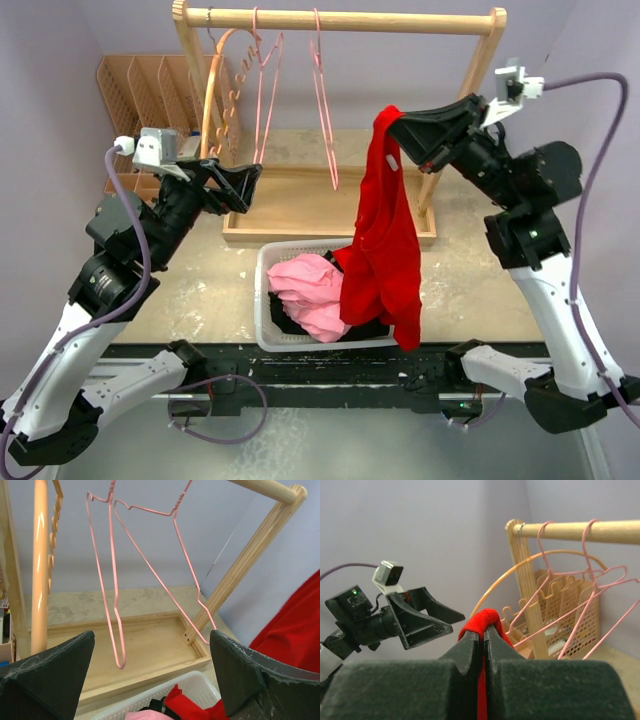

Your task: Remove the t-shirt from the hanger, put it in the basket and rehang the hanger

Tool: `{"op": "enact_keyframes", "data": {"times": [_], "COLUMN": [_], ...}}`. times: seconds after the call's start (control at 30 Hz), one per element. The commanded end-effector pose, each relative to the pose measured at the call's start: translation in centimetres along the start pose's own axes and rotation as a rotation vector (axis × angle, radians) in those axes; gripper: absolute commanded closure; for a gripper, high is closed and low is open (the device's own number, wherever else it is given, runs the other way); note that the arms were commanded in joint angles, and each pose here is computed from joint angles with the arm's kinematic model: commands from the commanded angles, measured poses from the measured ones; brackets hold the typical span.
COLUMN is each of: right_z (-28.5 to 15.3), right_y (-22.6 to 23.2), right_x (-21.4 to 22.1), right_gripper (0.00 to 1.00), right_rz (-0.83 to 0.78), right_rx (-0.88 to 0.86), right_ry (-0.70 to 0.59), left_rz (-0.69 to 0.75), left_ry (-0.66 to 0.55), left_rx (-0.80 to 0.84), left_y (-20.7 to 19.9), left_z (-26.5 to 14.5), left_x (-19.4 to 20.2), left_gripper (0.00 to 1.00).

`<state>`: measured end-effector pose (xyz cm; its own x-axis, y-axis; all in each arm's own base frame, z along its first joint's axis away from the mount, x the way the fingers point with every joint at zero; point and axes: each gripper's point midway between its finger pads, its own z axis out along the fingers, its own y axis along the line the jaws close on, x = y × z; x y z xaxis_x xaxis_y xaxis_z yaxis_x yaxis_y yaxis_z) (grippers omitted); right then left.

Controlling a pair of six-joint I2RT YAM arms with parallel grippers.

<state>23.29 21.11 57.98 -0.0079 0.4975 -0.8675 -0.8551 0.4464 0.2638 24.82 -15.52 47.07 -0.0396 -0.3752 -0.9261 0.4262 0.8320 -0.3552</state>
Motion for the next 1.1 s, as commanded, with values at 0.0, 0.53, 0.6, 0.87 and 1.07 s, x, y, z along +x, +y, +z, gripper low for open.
{"op": "enact_keyframes", "data": {"times": [0.0, 0.53, 0.6, 0.87, 1.07], "right_z": [0.9, 3.8, 3.5, 0.0, -5.0], "right_y": [2.1, 7.8, 7.9, 4.7, 2.5], "right_x": [-0.1, 13.9, 15.9, 23.4, 27.1], "right_gripper": [1.00, 1.00, 1.00, 1.00, 1.00], "right_rz": [0.007, 0.089, 0.099, 0.156, 0.185], "right_rx": [-0.161, -0.366, -0.367, -0.232, -0.088], "right_ry": [-0.024, 0.263, 0.306, 0.435, 0.499], "left_rz": [-0.001, 0.003, 0.002, -0.009, 0.002], "left_ry": [-0.008, -0.002, -0.002, 0.012, 0.041], "left_rx": [-0.027, -0.100, -0.106, -0.138, -0.152], "left_y": [0.7, 2.5, 2.6, 3.6, 4.0], "left_z": [-0.3, -1.3, -1.6, -2.4, -2.2], "left_x": [0.1, 1.0, 1.1, 2.3, 3.2], "left_gripper": [0.01, 0.01, 0.01, 0.01, 0.01]}}
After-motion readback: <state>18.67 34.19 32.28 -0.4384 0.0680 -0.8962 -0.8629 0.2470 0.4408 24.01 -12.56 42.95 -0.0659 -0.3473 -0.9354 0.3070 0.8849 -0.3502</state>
